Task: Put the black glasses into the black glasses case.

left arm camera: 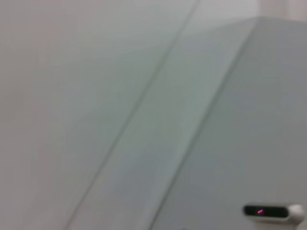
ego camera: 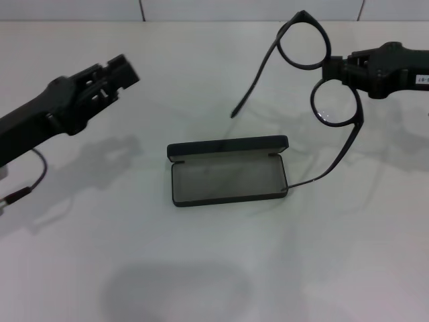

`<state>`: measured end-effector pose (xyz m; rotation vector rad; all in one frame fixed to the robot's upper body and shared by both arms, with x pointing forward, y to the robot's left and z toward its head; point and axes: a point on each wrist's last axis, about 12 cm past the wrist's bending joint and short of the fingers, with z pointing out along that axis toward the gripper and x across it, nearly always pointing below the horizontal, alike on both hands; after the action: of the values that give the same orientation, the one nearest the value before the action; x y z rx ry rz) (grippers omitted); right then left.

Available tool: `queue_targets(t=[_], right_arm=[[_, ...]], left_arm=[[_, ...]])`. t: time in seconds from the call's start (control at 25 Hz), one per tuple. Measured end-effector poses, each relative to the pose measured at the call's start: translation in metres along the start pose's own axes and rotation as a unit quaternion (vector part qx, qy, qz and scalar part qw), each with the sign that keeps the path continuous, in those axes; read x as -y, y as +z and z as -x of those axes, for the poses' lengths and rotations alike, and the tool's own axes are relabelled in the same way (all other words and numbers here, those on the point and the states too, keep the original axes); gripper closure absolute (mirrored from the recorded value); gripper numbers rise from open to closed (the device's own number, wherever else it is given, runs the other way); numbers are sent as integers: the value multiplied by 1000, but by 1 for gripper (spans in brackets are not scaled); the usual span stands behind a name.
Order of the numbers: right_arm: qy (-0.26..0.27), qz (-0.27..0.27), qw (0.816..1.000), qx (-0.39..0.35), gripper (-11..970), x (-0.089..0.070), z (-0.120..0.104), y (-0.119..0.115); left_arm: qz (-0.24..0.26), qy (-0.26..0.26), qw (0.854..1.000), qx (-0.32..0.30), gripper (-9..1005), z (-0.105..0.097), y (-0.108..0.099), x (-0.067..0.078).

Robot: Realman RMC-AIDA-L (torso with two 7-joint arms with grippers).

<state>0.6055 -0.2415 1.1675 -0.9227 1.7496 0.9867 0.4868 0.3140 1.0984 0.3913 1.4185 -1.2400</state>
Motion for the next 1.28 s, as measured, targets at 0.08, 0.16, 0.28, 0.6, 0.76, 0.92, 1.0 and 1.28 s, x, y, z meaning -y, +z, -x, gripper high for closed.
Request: queue_targets(t=[0.08, 0.16, 0.28, 0.6, 0.76, 0.92, 1.0, 1.28], right_arm=[[1, 6, 1000, 2, 902, -1, -1, 1], [-3, 32, 999, 1, 902, -6, -1, 4], [-7, 46, 999, 1, 902, -10, -2, 4], [-6, 74, 997, -5, 902, -16, -7, 7], [-5, 79, 997, -10, 901, -18, -10, 10], [-5, 85, 996, -6, 901, -19, -11, 15], [-5, 89, 996, -3, 901, -19, -9, 18], [-8, 102, 995, 10, 901, -21, -3, 22]], left_arm=[[-33, 7, 999, -2, 489, 2, 13, 2], [-74, 13, 997, -14, 539, 3, 27, 6], [-129, 20, 990, -47, 643, 3, 50, 10], [-197, 39, 978, -64, 976, 7, 74, 17], [-212, 37, 974, -69, 986, 7, 83, 19], [-226, 32, 971, -78, 986, 4, 89, 21], [-231, 29, 969, -80, 986, 2, 92, 21], [-234, 36, 969, -78, 986, 0, 95, 22]])
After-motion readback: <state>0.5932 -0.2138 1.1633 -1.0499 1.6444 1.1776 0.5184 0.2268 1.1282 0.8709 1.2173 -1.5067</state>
